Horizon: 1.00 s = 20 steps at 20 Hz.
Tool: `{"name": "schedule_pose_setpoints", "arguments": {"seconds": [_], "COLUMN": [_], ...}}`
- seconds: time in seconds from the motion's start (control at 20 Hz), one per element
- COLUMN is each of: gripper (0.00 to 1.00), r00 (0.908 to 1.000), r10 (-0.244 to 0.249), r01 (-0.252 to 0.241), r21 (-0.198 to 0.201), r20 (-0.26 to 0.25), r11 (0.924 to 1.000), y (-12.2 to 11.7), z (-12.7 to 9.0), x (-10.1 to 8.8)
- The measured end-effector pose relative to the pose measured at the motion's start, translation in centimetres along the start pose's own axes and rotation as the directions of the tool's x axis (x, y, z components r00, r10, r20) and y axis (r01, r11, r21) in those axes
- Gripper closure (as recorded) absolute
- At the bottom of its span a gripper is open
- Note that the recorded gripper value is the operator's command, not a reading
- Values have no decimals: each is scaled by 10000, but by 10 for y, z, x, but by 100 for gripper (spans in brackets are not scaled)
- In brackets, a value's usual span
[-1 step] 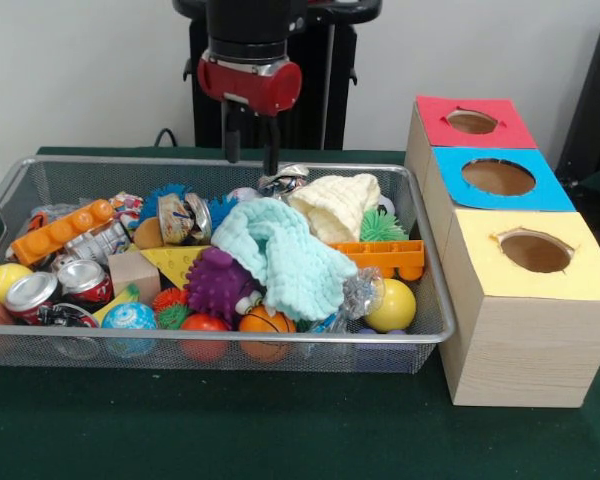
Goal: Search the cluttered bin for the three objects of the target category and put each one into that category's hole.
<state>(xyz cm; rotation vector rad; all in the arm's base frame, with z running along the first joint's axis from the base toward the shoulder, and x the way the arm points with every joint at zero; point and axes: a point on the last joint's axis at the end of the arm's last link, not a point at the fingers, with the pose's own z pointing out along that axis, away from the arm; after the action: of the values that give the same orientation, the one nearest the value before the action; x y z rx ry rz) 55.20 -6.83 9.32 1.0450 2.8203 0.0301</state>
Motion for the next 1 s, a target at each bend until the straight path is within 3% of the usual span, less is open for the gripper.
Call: {"name": "schedule_pose_setpoints", "arguments": {"seconds": [0.5, 0.7, 1.0], "gripper": [0, 0, 0], "r00": [9966, 9943, 9943], "r10": [227, 496, 853], "r01": [-231, -516, -883], "r21": [48, 189, 454], "r20": [797, 945, 639], "r11": [9997, 9985, 9951], "y": [-21, -51, -92], "z": [-15, -6, 21], "x": [-71, -95, -103]}}
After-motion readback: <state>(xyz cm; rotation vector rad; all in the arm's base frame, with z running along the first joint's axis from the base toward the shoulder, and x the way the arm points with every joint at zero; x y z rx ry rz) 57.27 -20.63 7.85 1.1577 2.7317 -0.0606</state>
